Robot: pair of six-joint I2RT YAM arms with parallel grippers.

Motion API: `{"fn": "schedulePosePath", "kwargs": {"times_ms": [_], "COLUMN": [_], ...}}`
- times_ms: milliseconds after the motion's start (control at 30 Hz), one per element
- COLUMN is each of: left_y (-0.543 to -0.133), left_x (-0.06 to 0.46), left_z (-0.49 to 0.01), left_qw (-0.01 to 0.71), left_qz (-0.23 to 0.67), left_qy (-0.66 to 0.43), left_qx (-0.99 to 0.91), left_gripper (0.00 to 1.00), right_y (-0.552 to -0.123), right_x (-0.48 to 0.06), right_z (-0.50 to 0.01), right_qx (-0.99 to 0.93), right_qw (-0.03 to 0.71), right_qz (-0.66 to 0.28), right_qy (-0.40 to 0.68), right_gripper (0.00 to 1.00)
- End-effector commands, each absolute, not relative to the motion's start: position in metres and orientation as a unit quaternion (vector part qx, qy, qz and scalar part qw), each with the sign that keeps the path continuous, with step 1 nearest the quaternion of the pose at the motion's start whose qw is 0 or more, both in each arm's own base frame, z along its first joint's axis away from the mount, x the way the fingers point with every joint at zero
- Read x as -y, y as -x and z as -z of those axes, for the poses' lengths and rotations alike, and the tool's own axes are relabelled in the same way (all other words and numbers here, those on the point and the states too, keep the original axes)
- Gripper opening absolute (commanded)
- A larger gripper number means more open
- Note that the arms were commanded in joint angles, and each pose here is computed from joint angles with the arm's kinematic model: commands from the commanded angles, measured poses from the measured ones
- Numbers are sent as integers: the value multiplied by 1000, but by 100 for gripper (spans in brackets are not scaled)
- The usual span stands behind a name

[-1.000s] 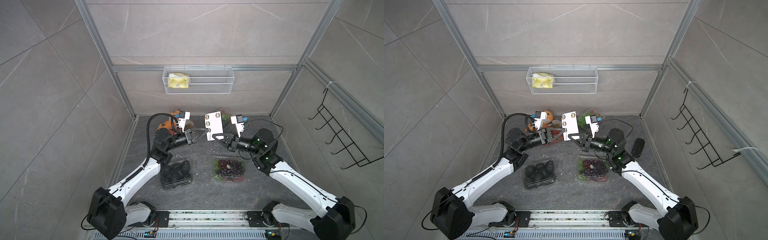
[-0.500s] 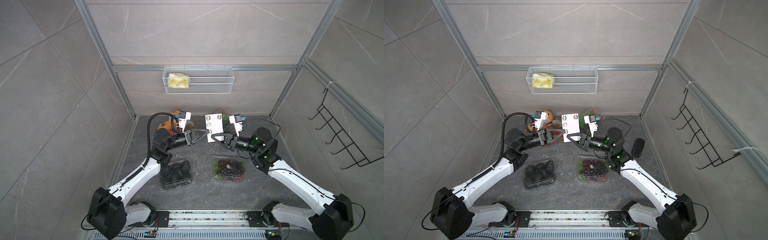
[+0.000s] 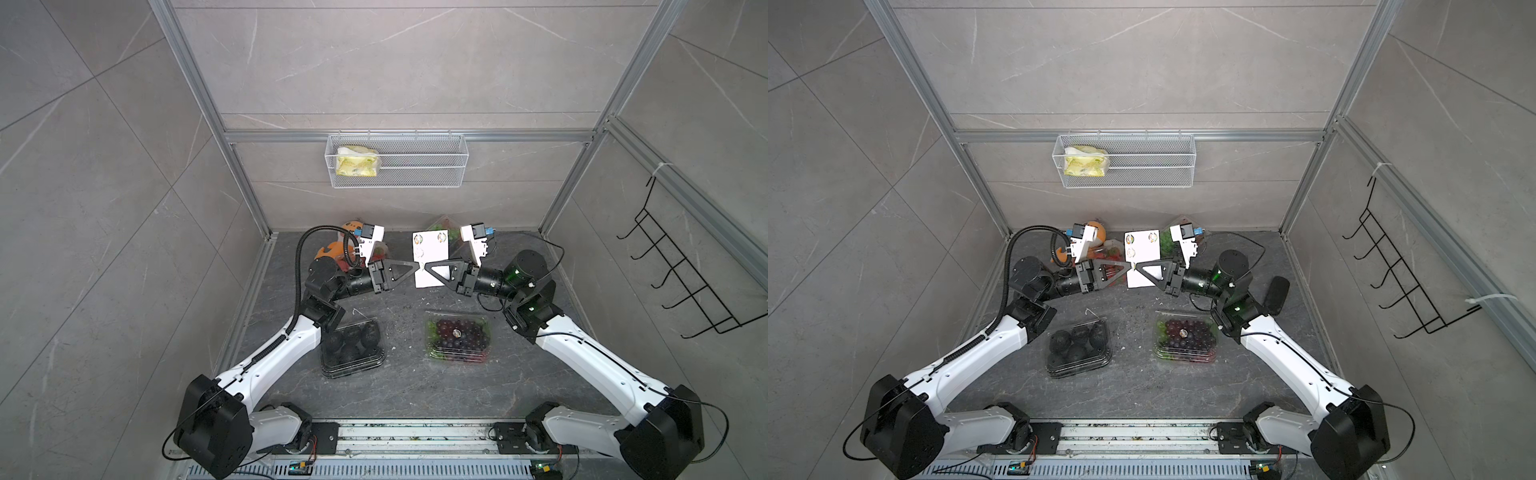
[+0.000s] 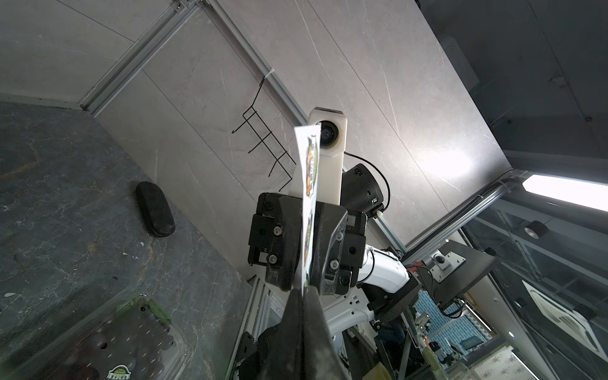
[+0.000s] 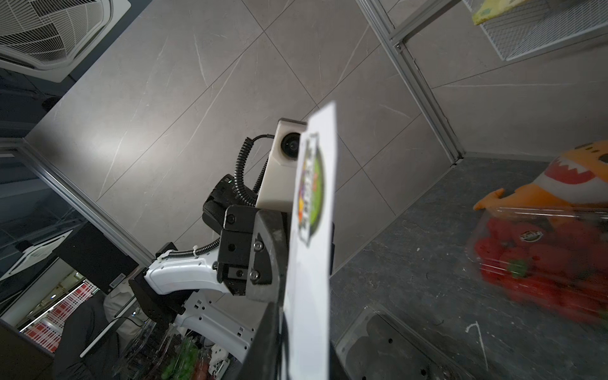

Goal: Label fruit boxes
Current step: Adjust the label sticker.

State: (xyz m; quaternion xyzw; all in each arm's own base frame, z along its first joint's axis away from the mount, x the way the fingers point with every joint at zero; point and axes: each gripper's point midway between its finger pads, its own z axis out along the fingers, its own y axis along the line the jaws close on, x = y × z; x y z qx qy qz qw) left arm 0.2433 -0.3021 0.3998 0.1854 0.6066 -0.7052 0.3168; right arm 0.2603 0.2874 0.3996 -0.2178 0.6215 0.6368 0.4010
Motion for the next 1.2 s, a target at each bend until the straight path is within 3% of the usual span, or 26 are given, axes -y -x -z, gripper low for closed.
{"fn": "schedulePosePath", "kwargs": {"times_ms": [0, 300, 1167], "left_y": [-229, -229, -229], "left_x": [298, 298, 298], "left_z": [-425, -423, -428], "left_qw": [338, 338, 342], "left_qz": [711, 706, 709], "left_qy": [-220, -223, -223], "left_qx": [-576, -581, -575], "left_gripper": [0, 0, 0], "right_y": [-256, -254, -251], "right_x": [-287, -282, -287], "right_z": [-416, -417, -410], "right_qx": [-602, -601, -593], "right_qw": [408, 412, 379], "right_qz": [-646, -646, -668], "right_qy": [232, 229, 242], "right_gripper": [17, 19, 9]}}
